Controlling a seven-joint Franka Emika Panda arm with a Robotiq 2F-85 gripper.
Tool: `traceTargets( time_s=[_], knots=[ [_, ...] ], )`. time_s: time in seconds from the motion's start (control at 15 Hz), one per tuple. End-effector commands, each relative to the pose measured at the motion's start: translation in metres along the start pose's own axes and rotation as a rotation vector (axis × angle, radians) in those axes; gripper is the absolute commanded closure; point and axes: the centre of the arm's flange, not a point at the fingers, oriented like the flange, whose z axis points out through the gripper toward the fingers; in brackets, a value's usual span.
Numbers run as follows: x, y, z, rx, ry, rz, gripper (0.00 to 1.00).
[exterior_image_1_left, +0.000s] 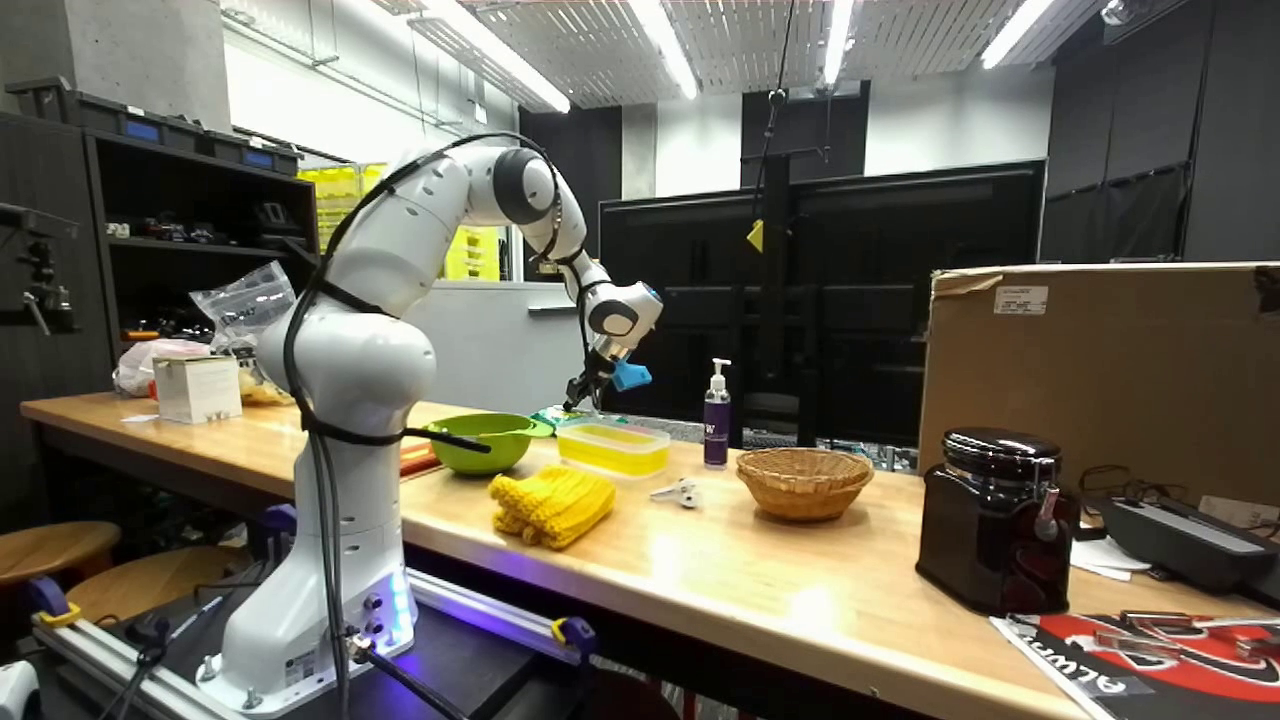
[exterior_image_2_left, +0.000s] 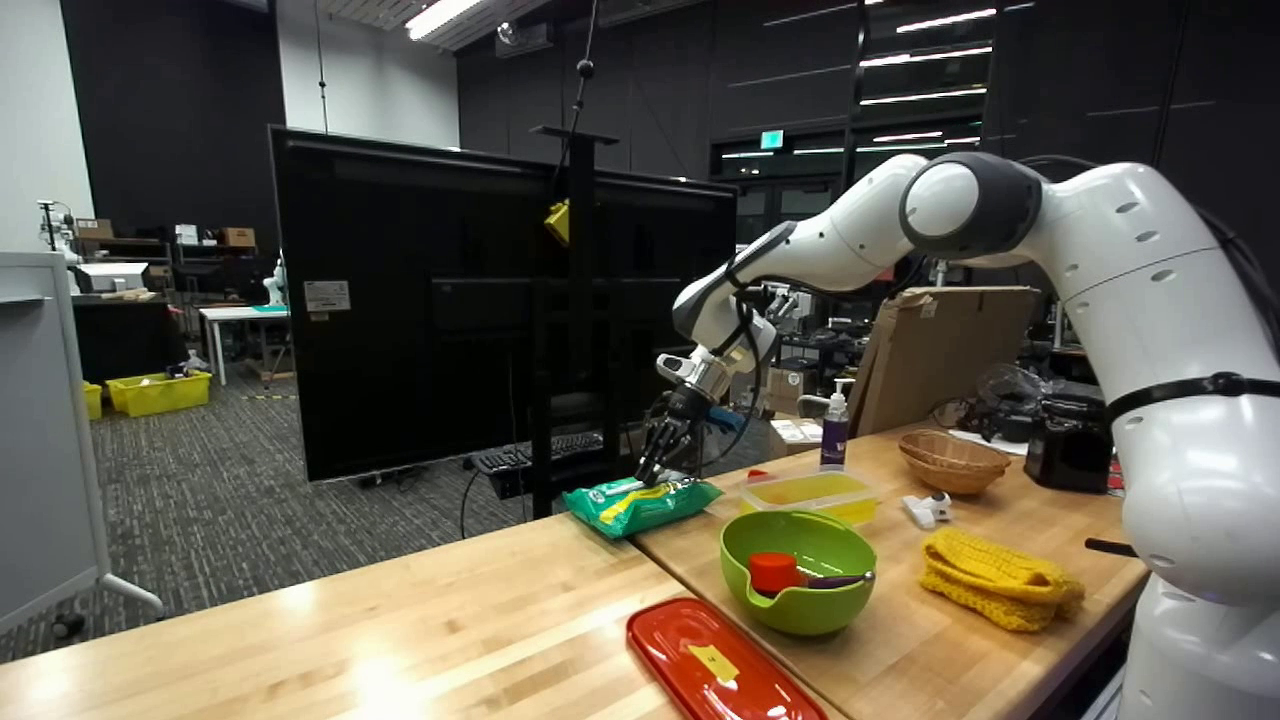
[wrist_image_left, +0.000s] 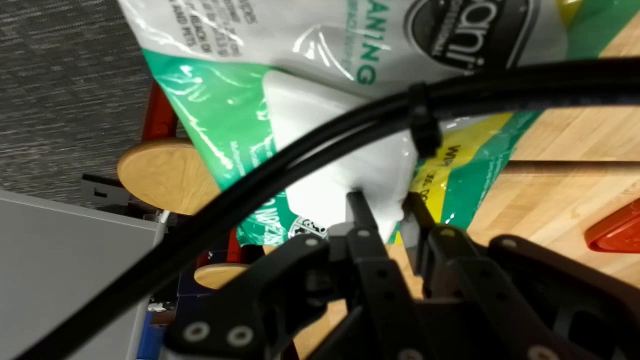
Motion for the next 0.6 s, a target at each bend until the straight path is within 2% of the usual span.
traceTargets(
  time_s=[0.0,0.53],
  knots=[
    [-0.003,0.0015,0.0043,-0.004,0.006,-0.003,0.96],
    [-0.0043,0.0008,0.0048,0.024,0.018,0.002,0.96]
  ],
)
